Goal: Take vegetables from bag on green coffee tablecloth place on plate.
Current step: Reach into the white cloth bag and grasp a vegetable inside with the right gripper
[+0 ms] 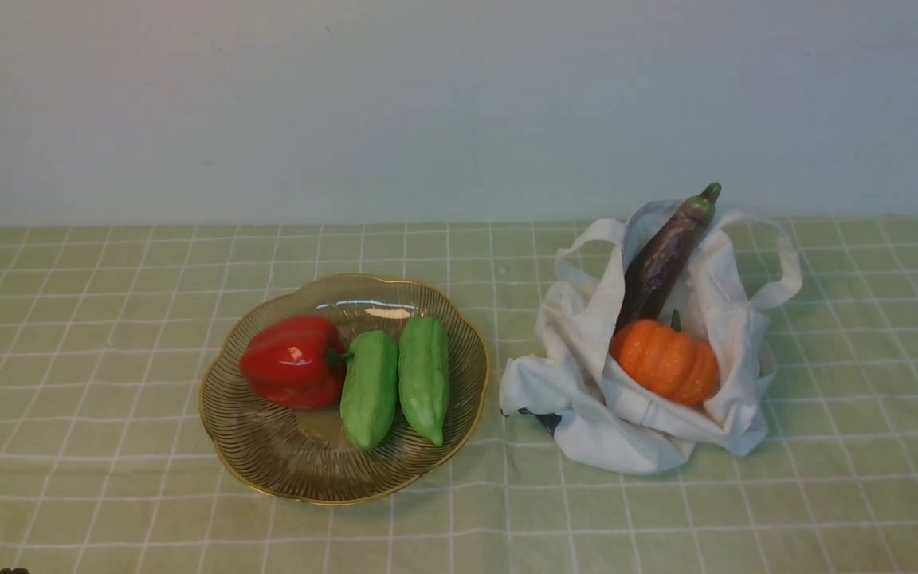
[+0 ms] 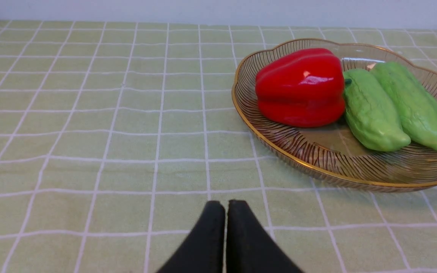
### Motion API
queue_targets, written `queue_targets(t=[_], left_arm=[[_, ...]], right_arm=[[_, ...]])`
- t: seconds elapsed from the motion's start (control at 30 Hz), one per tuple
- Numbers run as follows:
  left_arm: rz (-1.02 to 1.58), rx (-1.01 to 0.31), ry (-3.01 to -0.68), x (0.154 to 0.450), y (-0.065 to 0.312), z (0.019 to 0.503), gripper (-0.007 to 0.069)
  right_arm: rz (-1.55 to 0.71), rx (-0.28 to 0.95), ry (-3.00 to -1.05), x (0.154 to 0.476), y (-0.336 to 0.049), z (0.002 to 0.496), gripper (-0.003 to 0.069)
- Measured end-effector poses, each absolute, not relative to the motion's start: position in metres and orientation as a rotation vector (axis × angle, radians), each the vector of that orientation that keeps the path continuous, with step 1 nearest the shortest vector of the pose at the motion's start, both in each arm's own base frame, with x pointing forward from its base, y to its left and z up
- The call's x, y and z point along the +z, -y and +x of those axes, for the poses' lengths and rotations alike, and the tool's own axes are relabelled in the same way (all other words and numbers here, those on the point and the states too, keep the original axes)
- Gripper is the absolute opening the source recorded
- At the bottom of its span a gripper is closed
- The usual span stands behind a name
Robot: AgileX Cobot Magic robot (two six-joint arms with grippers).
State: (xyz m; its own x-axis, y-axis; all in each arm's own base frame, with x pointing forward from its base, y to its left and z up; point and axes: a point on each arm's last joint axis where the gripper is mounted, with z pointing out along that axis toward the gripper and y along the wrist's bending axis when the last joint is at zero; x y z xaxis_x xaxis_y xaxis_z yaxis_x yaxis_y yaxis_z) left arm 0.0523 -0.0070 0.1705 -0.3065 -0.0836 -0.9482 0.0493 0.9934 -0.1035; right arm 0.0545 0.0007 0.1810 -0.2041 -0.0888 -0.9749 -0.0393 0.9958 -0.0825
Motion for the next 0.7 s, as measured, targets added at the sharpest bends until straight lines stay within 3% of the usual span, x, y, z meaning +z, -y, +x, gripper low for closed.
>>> queue_targets(t=[0.3,0.43,0.63,0.7], left_arm=[[-0.025,-0.131,-1.878,0.17,0.007,0.052,-0.0005],[-0.025,-0.131,-1.878,0.17,0.007,0.052,-0.0005],[-0.025,-0.131,-1.878,0.17,0.007,0.052,-0.0005],[-0.025,-0.131,-1.878,0.17,0.007,0.052,-0.0005]], right_arm=[[-0.108,-0.062,-1.776,0.181,0.0,0.055,-0.0015],[-0.069,-0.016,-1.772,0.182,-0.001,0.055,-0.0015],[0.152,0.241,-1.643,0.191,-0.005,0.056,-0.0015],[0.296,0.384,-1.527,0.2,-0.003,0.057,-0.0015]])
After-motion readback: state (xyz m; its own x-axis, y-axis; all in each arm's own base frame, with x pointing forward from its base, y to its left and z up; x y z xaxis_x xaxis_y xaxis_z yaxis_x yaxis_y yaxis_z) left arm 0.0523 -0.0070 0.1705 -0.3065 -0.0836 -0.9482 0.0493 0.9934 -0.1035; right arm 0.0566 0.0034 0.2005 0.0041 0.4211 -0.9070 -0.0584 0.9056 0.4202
